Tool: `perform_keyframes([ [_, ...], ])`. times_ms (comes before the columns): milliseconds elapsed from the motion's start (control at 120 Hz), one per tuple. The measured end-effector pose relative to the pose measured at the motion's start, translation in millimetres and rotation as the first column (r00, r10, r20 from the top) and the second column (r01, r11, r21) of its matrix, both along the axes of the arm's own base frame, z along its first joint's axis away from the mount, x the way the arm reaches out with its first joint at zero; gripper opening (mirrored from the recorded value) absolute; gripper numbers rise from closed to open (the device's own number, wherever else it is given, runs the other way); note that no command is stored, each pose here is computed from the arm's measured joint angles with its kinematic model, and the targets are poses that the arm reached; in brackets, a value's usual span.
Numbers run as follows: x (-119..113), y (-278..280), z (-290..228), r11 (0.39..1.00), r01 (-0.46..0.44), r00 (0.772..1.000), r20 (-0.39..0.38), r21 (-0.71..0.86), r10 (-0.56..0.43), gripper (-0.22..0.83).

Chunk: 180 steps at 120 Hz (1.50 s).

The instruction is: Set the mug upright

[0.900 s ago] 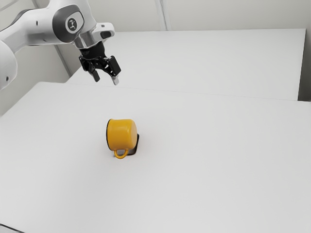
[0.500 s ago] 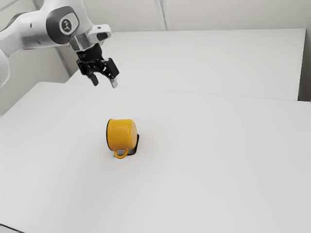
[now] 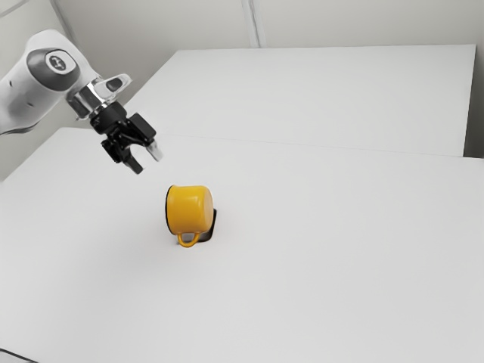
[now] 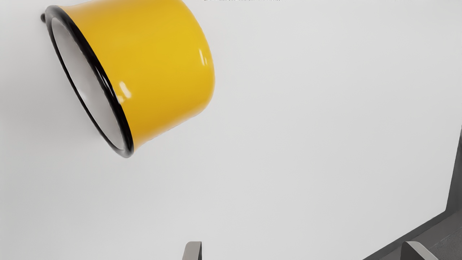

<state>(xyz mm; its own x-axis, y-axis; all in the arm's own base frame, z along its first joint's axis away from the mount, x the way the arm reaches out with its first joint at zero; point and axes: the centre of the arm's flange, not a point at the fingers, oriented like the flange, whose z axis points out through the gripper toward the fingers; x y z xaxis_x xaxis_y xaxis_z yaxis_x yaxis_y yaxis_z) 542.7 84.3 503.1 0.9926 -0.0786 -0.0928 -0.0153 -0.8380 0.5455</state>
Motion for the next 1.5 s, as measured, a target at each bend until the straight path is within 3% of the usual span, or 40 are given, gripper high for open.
perform_keyframes([
  [142,-10,87,-25,0.993,-0.106,0.994,0.006,-0.058,0.107,0.61],
  [208,-10,104,-32,0.990,-0.114,0.993,0.017,-0.077,0.115,0.62],
  [500,25,90,-122,0.968,-0.080,0.996,0.014,-0.239,0.086,0.62],
  [708,46,65,-150,0.946,-0.062,0.991,0.090,-0.319,0.095,0.61],
  [933,19,56,-192,0.889,-0.127,0.986,0.046,-0.439,0.163,0.62],
  [1117,15,53,-191,0.874,-0.111,0.985,0.065,-0.473,0.160,0.61],
  [1317,20,44,-190,0.865,-0.088,0.983,0.096,-0.494,0.155,0.13],
  [1500,24,43,-184,0.866,-0.080,0.978,0.131,-0.494,0.165,-0.07],
])
